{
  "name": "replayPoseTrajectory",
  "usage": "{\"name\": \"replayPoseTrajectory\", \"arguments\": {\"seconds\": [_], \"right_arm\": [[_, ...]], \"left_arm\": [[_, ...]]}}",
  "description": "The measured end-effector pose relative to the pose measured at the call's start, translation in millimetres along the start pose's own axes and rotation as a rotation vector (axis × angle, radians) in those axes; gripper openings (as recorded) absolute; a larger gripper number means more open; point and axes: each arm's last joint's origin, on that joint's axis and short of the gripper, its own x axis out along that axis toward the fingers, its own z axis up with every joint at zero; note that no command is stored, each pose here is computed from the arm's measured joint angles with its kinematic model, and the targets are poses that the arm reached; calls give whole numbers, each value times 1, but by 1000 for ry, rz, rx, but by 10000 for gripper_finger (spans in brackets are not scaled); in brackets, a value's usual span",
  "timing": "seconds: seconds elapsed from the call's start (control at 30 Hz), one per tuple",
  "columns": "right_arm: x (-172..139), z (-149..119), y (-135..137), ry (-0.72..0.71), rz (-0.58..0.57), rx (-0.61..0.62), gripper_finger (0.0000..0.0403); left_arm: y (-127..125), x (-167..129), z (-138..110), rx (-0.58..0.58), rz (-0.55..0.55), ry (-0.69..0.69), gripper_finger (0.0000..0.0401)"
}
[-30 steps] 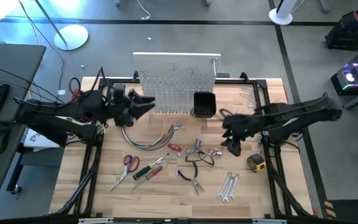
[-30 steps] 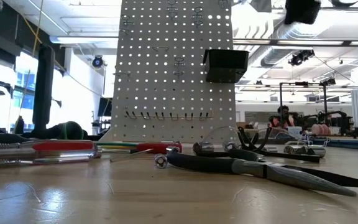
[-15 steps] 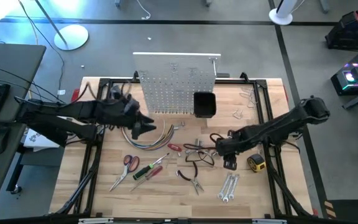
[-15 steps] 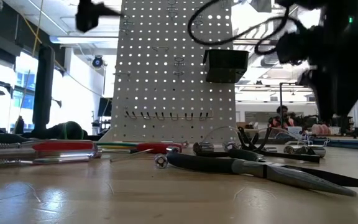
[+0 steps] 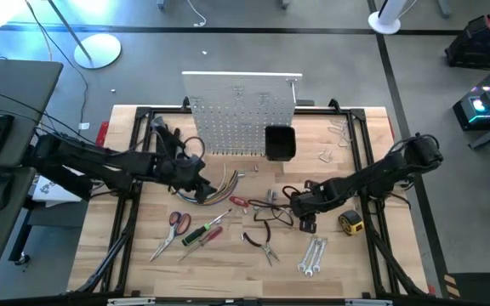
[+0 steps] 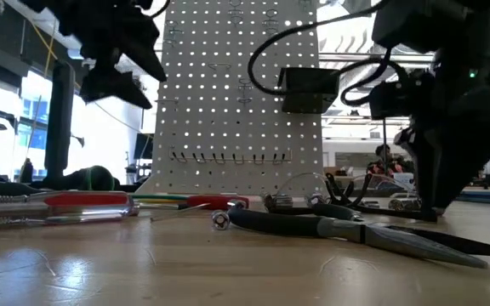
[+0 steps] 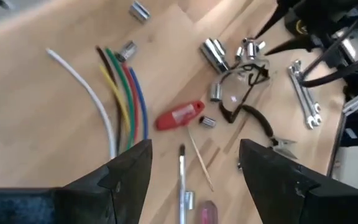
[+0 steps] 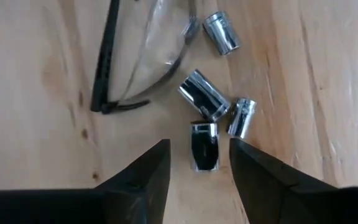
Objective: Hang tools onto peg board
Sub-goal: Put the socket into the black bin on the peg board
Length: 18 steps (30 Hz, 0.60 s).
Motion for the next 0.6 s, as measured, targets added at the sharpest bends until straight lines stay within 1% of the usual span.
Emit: {"name": "replayPoseTrajectory", "arguments": {"seconds": [0.13, 0.33, 0.5, 0.6], "right_arm": [[10, 5, 3, -26, 11, -21, 144], [20, 4, 4, 13, -12, 30, 130], [14, 3, 2, 7, -17, 35, 94], [8, 2, 0, -5, -19, -1, 83]], "left_arm": [[5, 10, -12, -41, -7, 15, 236], [8, 15, -17, -60, 6, 29, 236], [7, 15, -16, -52, 0, 25, 236], [8, 15, -16, -33, 1, 24, 236]]}}
